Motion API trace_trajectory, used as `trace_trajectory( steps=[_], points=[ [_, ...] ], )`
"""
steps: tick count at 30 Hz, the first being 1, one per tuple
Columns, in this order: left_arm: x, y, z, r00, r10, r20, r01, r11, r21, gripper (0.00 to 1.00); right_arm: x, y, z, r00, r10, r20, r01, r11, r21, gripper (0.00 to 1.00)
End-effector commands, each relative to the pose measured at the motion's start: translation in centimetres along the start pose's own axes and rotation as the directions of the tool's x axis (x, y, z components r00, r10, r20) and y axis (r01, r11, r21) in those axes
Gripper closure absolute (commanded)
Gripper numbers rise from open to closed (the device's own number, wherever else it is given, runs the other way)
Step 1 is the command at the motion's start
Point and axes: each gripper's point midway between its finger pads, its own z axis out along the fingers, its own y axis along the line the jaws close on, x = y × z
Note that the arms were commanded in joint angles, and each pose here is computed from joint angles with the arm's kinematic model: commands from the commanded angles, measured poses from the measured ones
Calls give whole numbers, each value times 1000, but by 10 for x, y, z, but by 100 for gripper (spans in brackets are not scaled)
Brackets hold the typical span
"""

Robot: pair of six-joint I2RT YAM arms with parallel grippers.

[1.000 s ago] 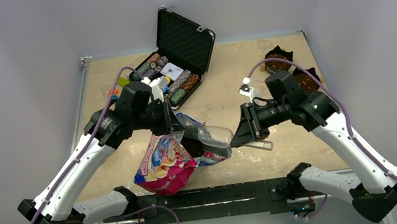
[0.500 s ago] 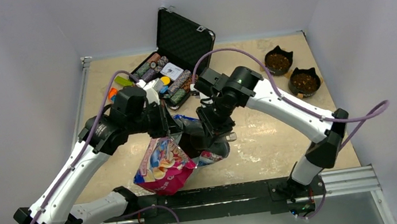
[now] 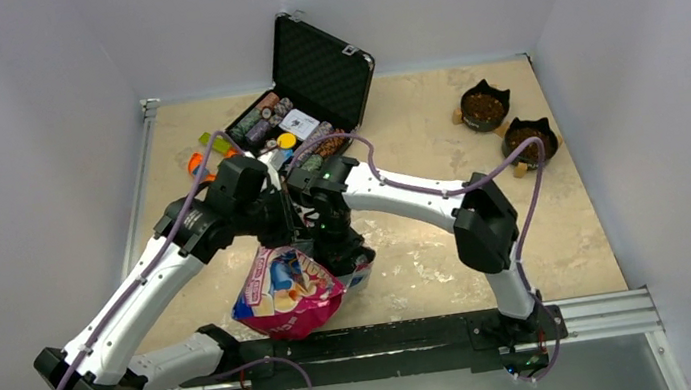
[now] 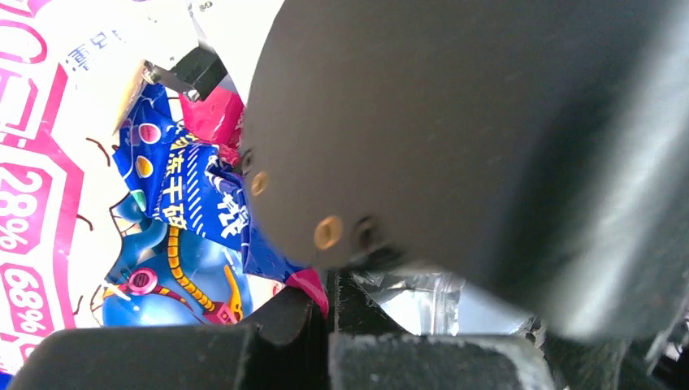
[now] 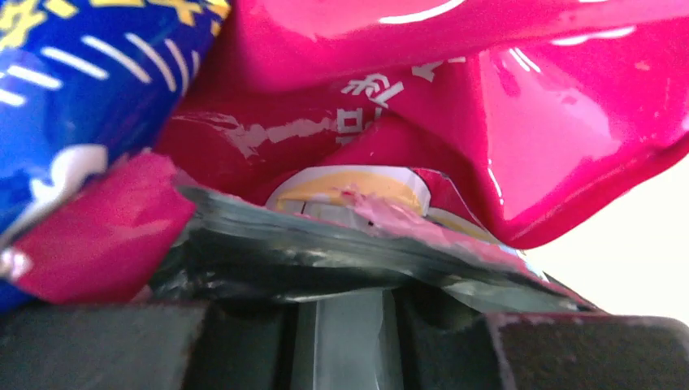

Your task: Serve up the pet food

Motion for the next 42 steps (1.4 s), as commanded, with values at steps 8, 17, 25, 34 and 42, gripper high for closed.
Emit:
trace_trajectory(
  steps=[8, 17, 25, 34, 42],
  points=[
    [-25, -40, -50, 980, 42, 193, -73, 985, 159, 100, 14, 72, -129, 894, -48, 445, 421, 431, -798, 100],
    [-28, -33, -69, 960, 15, 281, -61, 986, 155, 100, 56, 31, -127, 878, 88, 470, 380, 467, -798, 100],
    [-30, -36, -72, 958, 14, 286, -63, 985, 162, 100, 35, 12, -111, 894, 226, 386, 201, 567, -799, 100],
    [-29, -33, -72, 956, 14, 292, -63, 986, 157, 100, 48, 18, -134, 931, 214, 296, 216, 332, -918, 100],
    [-30, -30, -76, 950, 34, 309, -81, 986, 142, 100, 50, 1, -129, 920, 282, 272, 186, 296, -937, 100]
  ],
)
